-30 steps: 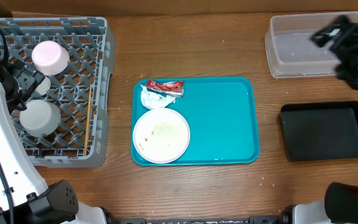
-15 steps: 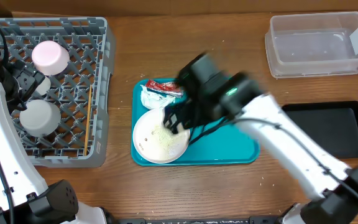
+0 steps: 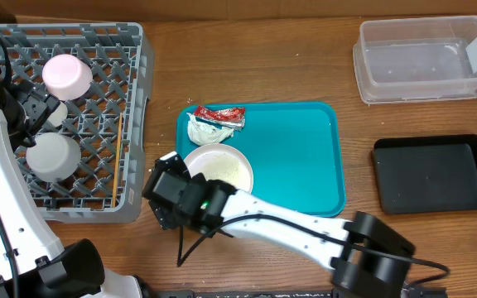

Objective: Sort waste into correct bins and load items into the dishwasher
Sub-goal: 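Move the right gripper to the near rim of the white plate, then close the right gripper on the plate rim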

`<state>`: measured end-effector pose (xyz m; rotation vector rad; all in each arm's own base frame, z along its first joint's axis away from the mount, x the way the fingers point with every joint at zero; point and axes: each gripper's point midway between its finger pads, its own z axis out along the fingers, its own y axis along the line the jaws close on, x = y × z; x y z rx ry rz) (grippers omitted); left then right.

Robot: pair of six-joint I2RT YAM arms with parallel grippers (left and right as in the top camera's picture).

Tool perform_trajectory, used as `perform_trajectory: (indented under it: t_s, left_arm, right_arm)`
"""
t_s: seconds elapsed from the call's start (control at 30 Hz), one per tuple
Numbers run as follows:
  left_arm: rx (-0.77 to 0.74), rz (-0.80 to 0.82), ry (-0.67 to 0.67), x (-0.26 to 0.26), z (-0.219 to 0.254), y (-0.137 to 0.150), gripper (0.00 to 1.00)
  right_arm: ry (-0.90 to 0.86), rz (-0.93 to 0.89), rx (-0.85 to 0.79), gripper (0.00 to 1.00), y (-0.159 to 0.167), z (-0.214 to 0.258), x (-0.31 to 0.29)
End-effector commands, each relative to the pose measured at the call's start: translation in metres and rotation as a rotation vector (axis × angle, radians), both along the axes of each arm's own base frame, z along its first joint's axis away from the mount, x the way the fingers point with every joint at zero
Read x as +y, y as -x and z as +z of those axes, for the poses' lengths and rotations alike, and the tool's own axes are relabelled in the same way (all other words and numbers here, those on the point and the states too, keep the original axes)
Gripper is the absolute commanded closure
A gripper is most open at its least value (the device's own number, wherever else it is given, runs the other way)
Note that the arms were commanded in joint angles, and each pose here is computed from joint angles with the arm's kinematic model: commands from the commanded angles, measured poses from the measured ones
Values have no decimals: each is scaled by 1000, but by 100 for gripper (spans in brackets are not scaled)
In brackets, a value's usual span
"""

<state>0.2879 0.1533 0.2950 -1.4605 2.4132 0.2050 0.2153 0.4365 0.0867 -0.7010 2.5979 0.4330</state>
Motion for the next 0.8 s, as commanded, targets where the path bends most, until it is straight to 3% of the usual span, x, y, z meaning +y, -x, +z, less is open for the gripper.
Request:
perform_trajectory:
  t_s: [0.0,0.37,0.77]
  left_arm:
    - [9,-16,-5,1,0,0,0]
    - [9,-16,-5,1,0,0,0]
    - [9,-16,-5,1,0,0,0]
  right_arm:
    - [63,-59,-34,33,-11,-24,-7]
    - [128,-59,-10,61,-10,-56,-11]
    - [164,-76,13,63,-7,-78,-14]
